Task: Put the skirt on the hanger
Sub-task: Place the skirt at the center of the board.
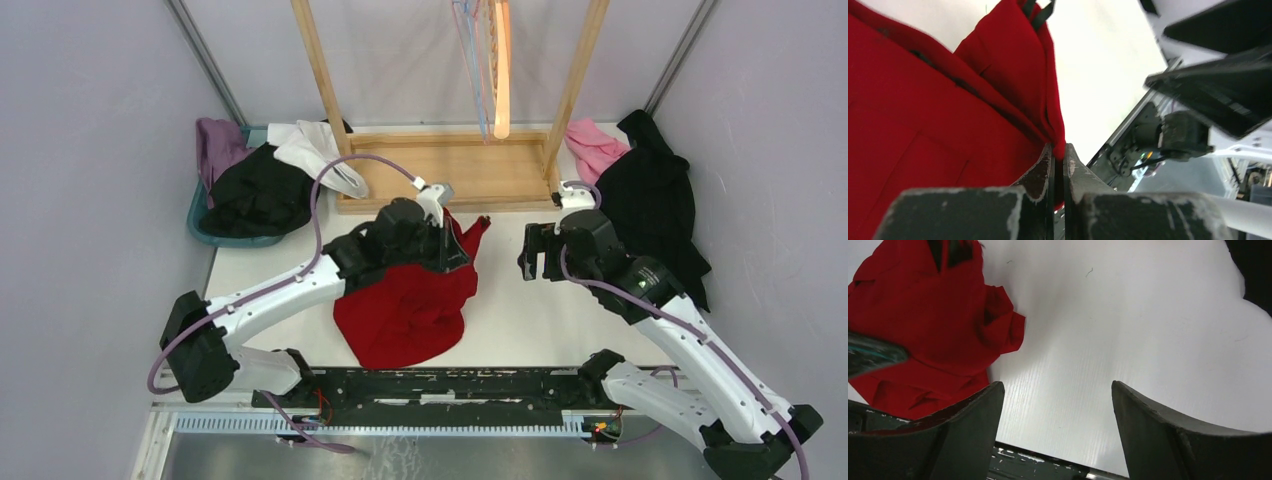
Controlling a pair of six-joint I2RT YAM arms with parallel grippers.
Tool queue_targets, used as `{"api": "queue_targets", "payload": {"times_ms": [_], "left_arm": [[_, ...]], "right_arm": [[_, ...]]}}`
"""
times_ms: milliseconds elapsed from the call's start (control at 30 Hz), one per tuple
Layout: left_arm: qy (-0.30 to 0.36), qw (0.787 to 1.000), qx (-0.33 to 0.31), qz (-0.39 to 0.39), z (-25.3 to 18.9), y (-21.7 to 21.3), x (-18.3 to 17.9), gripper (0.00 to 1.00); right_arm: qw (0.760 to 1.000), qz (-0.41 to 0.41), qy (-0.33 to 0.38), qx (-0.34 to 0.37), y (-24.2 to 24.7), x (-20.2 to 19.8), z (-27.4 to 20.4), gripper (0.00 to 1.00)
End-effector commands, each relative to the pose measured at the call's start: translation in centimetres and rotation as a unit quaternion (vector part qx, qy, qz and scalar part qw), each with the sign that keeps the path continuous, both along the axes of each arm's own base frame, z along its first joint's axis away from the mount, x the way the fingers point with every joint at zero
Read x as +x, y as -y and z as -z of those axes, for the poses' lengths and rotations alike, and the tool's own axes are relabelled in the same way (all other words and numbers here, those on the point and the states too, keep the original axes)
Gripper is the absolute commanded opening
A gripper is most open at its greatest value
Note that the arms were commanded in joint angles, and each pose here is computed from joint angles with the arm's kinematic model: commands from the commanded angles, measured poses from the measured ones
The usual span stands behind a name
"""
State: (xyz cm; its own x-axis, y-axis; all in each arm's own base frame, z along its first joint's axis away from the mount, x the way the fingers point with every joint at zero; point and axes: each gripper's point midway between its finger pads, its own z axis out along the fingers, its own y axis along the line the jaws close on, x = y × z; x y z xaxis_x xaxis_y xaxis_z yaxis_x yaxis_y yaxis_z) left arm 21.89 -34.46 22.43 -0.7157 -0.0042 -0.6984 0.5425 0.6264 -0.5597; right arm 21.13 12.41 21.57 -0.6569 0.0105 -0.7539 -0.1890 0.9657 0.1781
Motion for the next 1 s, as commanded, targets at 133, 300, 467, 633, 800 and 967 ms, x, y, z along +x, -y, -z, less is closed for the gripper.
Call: {"api": "queue_targets", "payload": {"times_ms": [133,300,467,633,800,967], "left_arm": [[0.012,0.997,0.075,-0.019,6.5,-1.2,-0.3,0.27],[-0.043,0.994,0.1,0.001,11.6,-2.0,-2.5,0.46],[-0.05,0.995,0.079,0.036,11.0,-1.5,-4.1,0.55],[-0.046,0.993,0.026,0.11,7.3,0.6,-6.7,0.82],[-0.032,0.99,0.009,0.14,4.6,2.4,-8.2,0.99],[0.013,0.997,0.038,0.067,3.2,1.1,-5.4,0.99]], "right_arm": [[1.0,-0.005,0.026,-0.017,-0.7,2.1,0.0,0.79],[1.0,-0.018,-0.007,-0.019,-1.8,2.5,2.2,0.78],[0.999,-0.02,-0.037,-0.026,-2.2,2.7,4.7,0.76],[0.999,-0.012,-0.039,-0.028,-1.8,3.1,5.1,0.76],[0.999,-0.015,-0.042,-0.021,-1.9,3.4,5.7,0.75],[0.999,-0.019,-0.047,-0.019,-1.5,3.4,6.5,0.72]]}}
